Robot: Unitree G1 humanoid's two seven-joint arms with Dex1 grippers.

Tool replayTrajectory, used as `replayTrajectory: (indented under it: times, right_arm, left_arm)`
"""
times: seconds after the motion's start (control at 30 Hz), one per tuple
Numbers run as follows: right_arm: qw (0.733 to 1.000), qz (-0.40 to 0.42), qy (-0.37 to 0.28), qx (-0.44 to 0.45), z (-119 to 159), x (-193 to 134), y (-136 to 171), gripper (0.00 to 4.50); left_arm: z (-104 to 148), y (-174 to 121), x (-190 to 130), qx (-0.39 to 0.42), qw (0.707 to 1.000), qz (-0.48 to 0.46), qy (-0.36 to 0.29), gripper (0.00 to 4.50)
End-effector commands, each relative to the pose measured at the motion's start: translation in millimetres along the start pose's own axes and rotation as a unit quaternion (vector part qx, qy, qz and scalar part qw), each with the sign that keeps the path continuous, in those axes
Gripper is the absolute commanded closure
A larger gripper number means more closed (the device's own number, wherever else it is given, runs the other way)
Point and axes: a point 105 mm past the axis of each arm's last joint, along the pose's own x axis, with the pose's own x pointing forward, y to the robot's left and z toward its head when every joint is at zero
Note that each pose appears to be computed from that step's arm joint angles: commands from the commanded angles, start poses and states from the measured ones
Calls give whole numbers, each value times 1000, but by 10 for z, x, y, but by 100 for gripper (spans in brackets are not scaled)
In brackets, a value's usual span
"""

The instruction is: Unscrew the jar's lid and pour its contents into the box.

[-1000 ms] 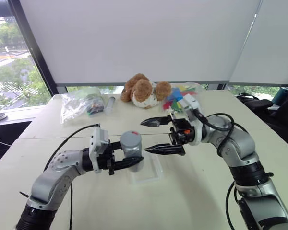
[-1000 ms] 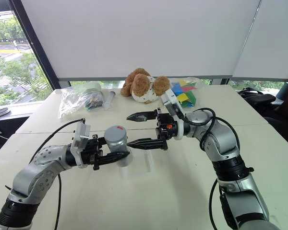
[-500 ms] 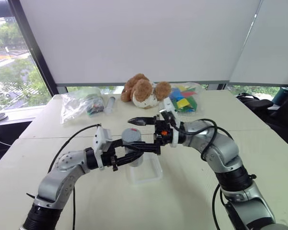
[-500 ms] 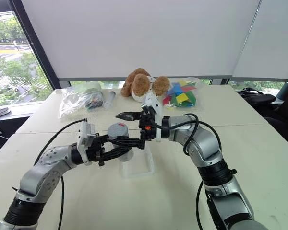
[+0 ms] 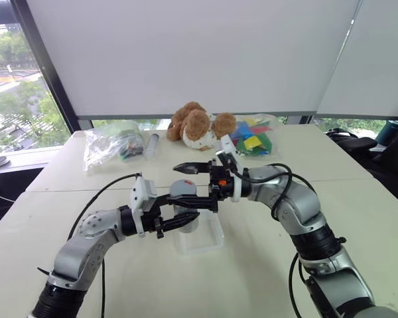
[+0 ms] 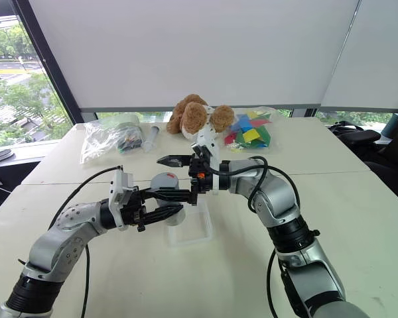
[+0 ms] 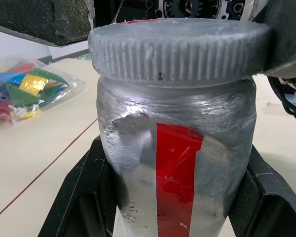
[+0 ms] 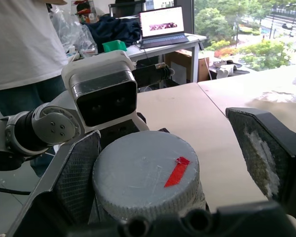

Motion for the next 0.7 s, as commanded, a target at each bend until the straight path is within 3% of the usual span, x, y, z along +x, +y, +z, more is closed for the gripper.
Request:
replayTrajectory:
  times: [0.03,0.47,0.7]
  right_arm:
    - [999,-24,-7,-21,121,-164,-122,6]
    - [1000,6,-20,4,80,-401,-49,6]
    - [997,59,-46,7,270,-341,135,6]
  left_arm:
    - [124,-79,5,28,999,-21,-13,234]
    - [127,-55,-32,31,999,-14,-8,234]
    - [120,-52,-47,31,999,-12,-5,234]
